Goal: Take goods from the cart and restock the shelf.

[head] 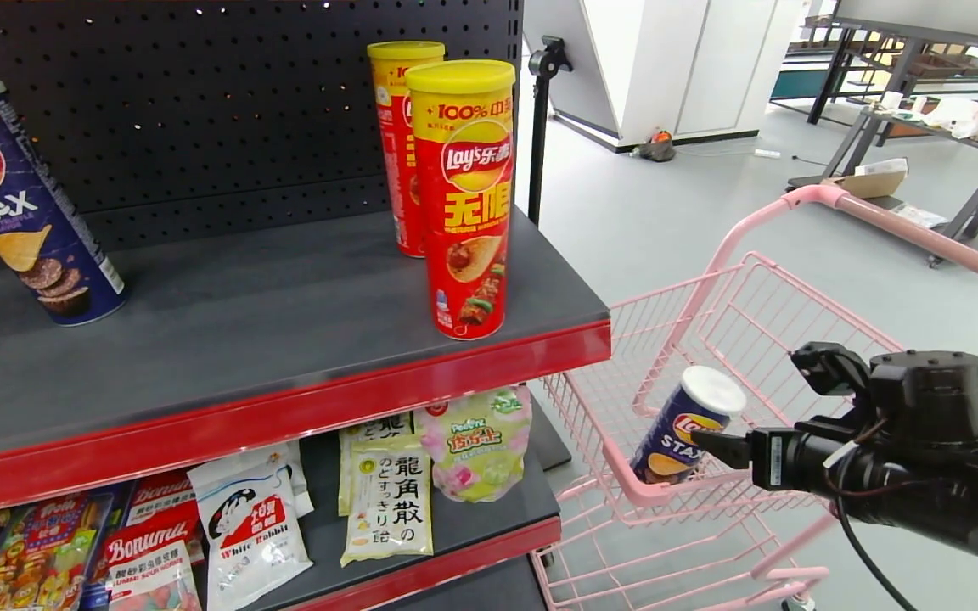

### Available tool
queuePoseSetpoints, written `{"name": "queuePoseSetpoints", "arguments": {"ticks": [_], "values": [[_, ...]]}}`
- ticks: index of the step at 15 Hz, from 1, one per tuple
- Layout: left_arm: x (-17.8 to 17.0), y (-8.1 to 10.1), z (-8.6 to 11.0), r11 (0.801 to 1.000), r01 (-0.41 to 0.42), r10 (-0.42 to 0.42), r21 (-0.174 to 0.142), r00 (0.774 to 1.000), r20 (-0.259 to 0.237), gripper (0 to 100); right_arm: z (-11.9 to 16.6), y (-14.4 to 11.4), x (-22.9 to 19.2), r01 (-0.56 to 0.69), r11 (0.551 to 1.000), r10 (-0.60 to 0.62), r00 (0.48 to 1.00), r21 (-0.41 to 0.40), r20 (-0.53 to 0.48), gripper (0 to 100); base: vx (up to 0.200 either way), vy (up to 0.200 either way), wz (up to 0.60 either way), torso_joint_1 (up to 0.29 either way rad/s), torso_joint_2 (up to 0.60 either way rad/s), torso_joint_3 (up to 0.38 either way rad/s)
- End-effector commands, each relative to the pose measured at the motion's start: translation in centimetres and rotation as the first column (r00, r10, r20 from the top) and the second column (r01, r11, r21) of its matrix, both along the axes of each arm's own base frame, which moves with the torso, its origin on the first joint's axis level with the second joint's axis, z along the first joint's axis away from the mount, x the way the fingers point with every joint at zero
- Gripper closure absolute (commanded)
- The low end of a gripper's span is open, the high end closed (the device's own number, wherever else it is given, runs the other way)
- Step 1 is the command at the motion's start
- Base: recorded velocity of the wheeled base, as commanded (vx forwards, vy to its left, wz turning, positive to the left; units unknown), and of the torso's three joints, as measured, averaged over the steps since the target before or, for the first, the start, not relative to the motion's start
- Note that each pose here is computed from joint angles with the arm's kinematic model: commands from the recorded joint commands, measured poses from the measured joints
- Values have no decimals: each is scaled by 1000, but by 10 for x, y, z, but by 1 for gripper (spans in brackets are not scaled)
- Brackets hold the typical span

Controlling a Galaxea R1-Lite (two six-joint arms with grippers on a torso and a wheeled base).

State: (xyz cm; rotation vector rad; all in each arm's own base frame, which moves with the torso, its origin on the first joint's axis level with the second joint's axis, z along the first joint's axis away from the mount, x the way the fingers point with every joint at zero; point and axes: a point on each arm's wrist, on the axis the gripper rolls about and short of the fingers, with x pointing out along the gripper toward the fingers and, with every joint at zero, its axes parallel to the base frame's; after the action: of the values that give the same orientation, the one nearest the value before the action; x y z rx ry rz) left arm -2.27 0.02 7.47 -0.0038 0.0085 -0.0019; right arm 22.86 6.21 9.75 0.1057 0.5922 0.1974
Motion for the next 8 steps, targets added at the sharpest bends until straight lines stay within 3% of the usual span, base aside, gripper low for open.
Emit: {"name": "queuePoseSetpoints", "arguments": {"ticks": [1, 8], "values": [[0, 0, 0, 1000, 0, 0, -1, 1000, -1, 0, -12, 6, 8, -7, 1000, 6, 999, -17, -36, 0, 0, 0, 0, 0, 0, 0], [0, 0, 0, 1000, 0, 0, -1, 1000, -1, 0, -22, 21, 33, 19, 1000, -19, 1000, -25, -23, 0, 0, 0, 0, 0, 0, 0]]}}
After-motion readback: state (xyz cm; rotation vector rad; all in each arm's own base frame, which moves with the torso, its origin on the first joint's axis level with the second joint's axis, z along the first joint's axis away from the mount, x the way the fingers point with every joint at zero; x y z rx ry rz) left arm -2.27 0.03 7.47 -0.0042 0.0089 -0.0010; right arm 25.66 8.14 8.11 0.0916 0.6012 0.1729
